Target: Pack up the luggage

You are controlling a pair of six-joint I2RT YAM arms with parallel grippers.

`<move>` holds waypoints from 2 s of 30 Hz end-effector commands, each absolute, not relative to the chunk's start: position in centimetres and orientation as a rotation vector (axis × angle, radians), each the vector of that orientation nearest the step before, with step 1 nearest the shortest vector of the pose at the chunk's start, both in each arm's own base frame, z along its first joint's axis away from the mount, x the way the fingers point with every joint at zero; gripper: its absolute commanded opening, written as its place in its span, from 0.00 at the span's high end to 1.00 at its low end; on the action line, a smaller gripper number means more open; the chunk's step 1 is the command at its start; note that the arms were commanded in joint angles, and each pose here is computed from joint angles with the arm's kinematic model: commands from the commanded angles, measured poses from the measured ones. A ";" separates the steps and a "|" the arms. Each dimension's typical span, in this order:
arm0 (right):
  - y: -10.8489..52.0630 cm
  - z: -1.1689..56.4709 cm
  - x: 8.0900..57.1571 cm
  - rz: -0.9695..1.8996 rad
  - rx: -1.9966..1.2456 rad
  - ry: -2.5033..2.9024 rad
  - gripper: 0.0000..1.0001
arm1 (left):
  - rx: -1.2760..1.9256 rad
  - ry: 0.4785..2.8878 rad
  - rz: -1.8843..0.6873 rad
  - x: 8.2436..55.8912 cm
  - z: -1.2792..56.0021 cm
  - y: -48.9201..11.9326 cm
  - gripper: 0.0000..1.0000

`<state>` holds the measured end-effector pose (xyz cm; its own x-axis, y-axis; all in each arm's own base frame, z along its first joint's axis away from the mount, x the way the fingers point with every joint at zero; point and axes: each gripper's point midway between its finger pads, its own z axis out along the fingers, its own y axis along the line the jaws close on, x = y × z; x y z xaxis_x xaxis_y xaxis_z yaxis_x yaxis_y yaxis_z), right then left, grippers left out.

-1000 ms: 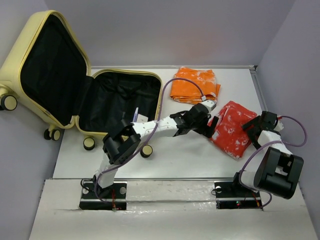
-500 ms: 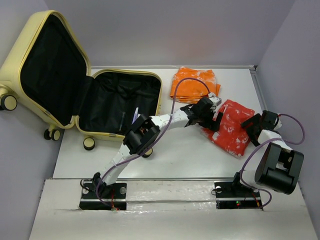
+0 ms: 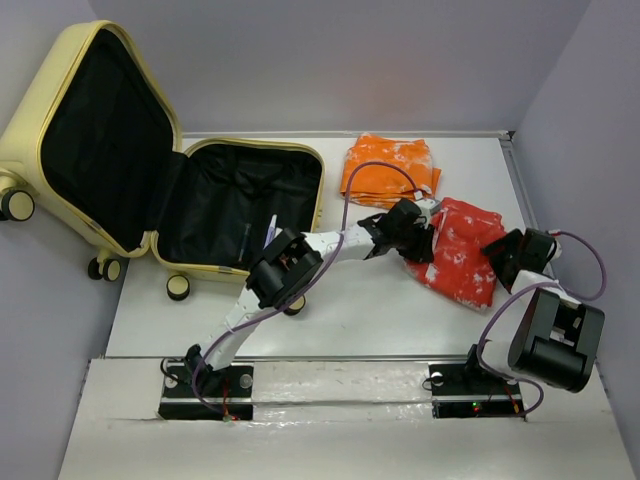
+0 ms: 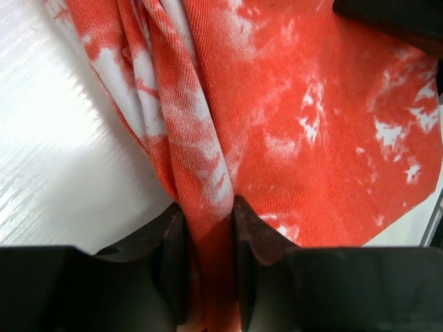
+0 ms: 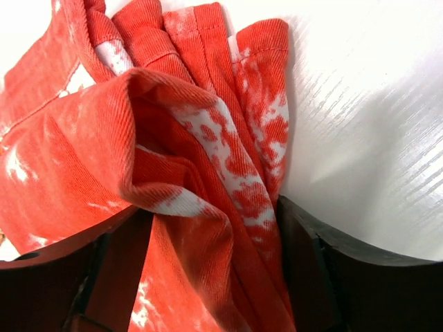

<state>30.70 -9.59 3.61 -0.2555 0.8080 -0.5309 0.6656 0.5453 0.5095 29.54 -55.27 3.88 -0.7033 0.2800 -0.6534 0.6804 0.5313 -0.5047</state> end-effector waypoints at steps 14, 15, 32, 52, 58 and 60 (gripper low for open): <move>-1.8 4.6 29.7 0.748 1.076 1.887 0.86 | 0.799 2.228 -1.244 24.6 7.7 -53.8 0.94; -1.5 5.0 29.6 0.770 1.051 1.871 0.86 | 0.801 2.218 -1.248 24.4 8.2 -53.8 0.94; 1.9 19.9 27.3 0.901 0.691 1.635 0.93 | 0.771 1.905 -1.303 23.1 25.3 -51.2 0.94; 32.2 35.3 40.9 1.247 0.083 1.720 0.93 | -0.151 1.890 -0.521 38.5 31.1 -13.3 0.94; 43.0 26.1 44.7 1.220 -0.085 1.966 0.83 | -0.530 1.871 -0.260 38.6 25.6 -2.5 0.92; 44.0 23.6 45.3 1.161 -0.123 2.050 0.36 | -0.610 1.858 -0.191 38.1 24.5 0.0 0.47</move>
